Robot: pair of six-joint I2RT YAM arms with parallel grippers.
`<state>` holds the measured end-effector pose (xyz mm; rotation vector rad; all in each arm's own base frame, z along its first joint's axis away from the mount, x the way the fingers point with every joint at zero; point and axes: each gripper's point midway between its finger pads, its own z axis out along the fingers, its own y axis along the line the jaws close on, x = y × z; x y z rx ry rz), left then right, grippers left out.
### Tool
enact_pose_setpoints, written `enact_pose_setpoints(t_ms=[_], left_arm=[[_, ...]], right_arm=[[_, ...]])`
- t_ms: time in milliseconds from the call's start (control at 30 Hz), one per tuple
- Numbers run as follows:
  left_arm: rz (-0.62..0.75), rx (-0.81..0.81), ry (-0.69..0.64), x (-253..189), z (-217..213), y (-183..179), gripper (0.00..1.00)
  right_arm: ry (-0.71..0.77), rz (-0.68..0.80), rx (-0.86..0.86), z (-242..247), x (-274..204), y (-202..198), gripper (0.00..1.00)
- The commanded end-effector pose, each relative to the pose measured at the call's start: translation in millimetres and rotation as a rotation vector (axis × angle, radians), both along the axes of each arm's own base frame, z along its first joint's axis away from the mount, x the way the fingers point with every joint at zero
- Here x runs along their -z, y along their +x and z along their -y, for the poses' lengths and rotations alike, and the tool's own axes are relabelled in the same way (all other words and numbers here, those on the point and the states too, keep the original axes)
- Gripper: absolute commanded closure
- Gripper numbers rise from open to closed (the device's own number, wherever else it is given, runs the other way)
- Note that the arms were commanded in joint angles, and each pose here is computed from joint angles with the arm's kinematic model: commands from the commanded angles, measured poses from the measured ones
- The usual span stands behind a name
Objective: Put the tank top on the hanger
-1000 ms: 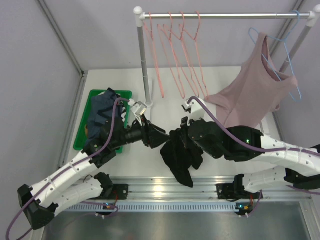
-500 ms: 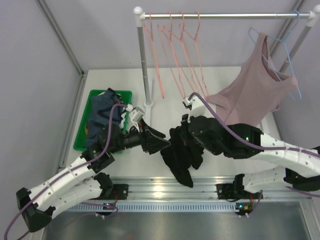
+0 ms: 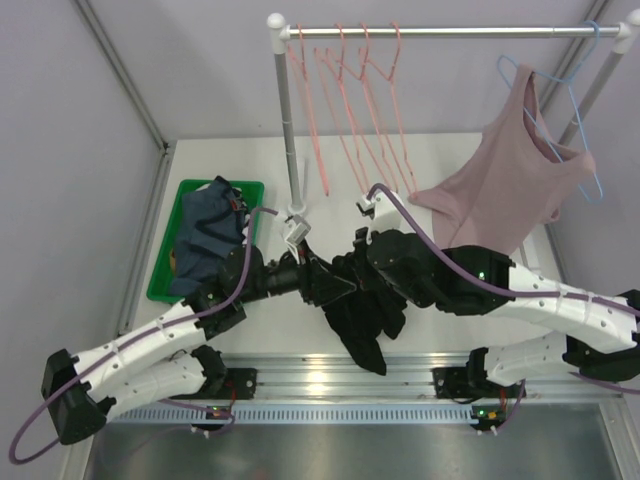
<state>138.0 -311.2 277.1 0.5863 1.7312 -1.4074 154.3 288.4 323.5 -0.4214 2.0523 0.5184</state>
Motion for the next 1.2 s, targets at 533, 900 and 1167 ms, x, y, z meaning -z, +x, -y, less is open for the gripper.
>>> enact_pose_setpoints(t_ms=[533, 900, 1167], left_arm=[[-0.035, -0.121, -0.005, -13.6, 1.9, 16.1, 1.0], [-0.133, -0.434, 0.149, 15.4, -13.6, 70.3, 1.0], [-0.163, -0.508, 0.182, 23.4, -23.7, 83.3, 1.0]], right_arm=[[0.083, -0.04, 0.182, 69.1, 40.7, 11.9, 0.32], [0.16, -0.285, 0.103, 73.8, 134.7, -39.9, 0.62], [0.163, -0.371, 0.038, 49.0, 195.3, -78.1, 0.69]])
